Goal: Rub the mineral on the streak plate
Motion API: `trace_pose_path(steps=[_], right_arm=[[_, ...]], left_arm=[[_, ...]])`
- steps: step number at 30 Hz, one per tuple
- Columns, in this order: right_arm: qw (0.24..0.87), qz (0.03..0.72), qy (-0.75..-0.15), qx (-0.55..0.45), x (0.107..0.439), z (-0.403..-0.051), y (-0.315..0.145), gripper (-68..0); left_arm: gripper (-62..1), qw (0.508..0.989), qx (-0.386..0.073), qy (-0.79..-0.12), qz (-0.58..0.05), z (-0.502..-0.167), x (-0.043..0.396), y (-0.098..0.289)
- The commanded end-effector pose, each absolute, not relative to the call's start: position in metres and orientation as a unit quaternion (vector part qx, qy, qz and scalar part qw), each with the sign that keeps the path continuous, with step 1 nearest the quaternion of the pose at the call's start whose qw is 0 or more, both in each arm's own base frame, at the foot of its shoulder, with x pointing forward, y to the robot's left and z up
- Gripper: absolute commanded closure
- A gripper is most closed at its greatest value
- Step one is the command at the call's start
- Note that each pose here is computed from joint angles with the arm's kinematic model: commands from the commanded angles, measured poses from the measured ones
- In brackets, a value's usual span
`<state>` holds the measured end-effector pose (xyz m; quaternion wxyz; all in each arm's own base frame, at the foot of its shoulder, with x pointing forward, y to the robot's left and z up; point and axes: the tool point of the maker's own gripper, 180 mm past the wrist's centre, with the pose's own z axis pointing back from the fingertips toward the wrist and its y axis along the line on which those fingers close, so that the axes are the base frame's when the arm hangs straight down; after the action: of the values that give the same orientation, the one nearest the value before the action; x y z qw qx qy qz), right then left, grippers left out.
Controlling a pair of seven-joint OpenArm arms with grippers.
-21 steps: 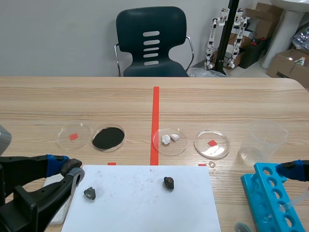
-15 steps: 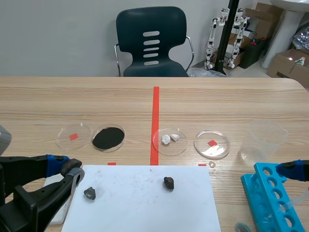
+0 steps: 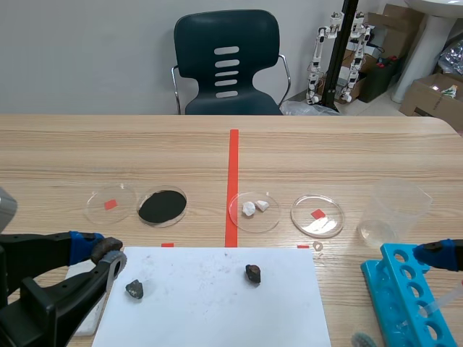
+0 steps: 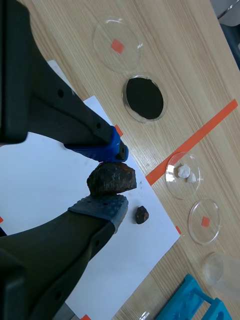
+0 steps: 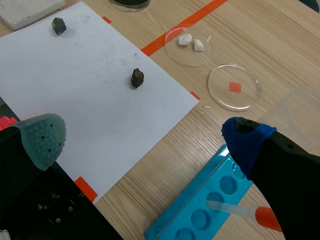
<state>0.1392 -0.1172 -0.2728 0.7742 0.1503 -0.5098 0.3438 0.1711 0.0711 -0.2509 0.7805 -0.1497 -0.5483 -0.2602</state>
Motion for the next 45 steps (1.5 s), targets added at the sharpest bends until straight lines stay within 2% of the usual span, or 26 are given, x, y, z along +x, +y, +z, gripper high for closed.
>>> trace_pose_path(steps=[1,7,11,20,25,27,35,45], right_arm=[[0.765,0.34,-0.522,0.16,0.141,-0.265,-0.112,-67.9],[0.765,0.34,-0.522,0.16,0.141,-0.265,-0.112,-67.9],[0.765,0.34,-0.522,0.16,0.141,-0.265,-0.112,-67.9],[0.765,0.34,-0.522,0.16,0.141,-0.265,-0.112,-67.9],[0.765,0.34,-0.522,0.16,0.141,-0.265,-0.112,-67.9],[0.765,0.34,-0.522,0.16,0.141,-0.265,-0.112,-67.9],[0.765,0.34,-0.522,0.16,0.141,-0.265,-0.112,-67.9],[0.765,0.34,-0.522,0.16,0.141,-0.265,-0.112,-67.9]], left_arm=[[-11.1,0.774,-0.155,-0.558,-0.256,-0.243,0.173,0.067],[-11.1,0.78,-0.152,-0.549,-0.257,-0.246,0.173,0.068],[-11.1,0.823,-0.127,-0.496,-0.245,-0.268,0.174,0.078],[-11.1,0.91,-0.049,-0.387,-0.139,-0.304,0.203,0.117],[-11.1,0.936,-0.064,-0.333,-0.094,-0.329,0.217,0.124],[-11.1,0.947,-0.051,-0.307,-0.078,-0.34,0.223,0.132],[-11.1,0.967,-0.021,-0.251,-0.04,-0.358,0.251,0.152],[-11.1,0.982,0.006,-0.189,-0.031,-0.374,0.264,0.164]])
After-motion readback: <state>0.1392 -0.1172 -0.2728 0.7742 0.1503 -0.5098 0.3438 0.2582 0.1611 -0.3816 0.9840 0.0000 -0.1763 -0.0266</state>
